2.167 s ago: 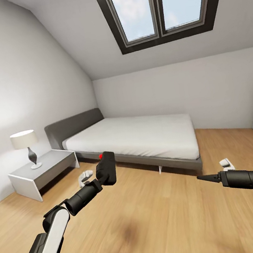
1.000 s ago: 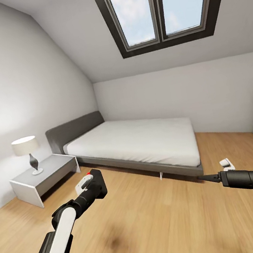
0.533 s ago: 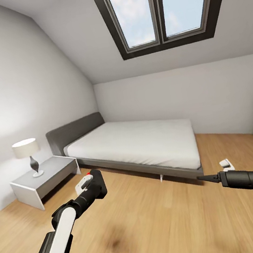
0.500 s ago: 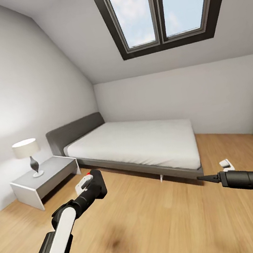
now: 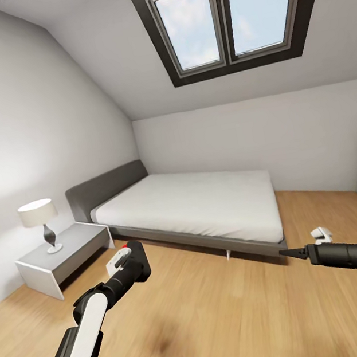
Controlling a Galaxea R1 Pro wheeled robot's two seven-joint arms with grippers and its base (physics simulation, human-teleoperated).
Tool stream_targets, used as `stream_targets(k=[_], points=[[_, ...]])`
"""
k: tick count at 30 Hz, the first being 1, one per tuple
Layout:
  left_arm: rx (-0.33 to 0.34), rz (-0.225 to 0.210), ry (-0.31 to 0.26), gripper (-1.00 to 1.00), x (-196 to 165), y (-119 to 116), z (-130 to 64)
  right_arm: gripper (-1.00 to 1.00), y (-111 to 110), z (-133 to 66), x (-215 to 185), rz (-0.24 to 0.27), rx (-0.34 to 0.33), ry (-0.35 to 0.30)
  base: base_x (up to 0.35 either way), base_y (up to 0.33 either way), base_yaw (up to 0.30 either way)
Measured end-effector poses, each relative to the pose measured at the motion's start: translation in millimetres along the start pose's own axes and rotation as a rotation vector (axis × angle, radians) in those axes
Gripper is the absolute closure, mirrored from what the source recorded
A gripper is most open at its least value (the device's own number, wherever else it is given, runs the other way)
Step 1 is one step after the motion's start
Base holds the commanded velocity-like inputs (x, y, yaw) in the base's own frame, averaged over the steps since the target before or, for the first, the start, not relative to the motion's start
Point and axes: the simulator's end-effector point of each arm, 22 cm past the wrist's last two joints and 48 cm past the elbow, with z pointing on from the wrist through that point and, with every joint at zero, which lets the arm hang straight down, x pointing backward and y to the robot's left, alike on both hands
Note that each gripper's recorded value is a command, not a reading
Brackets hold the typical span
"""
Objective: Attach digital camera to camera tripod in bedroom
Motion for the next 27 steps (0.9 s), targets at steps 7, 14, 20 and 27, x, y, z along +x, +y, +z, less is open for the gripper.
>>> stream_targets(k=[7,14,20,27], points=[[-0.001,0.008,-0.005,1.00,-12,-10,-3.9,-1.00,-27,-2.3,-11,-0.020,0.129,-0.012,0.000,0.000,0.000],[0.002,0.010,-0.008,1.00,-24,-21,-8.0,-1.00,-43,-2.3,-17,-0.018,0.200,-0.017,0.000,0.000,0.000],[0.006,0.011,-0.010,1.00,-34,-30,-11.6,-1.00,-39,-4.8,-28,-0.017,0.202,-0.024,0.000,0.000,0.000],[0.010,0.012,-0.011,1.00,-44,-40,-15.7,-1.00,-31,-9.4,-42,-0.023,0.199,-0.031,0.000,0.000,0.000]])
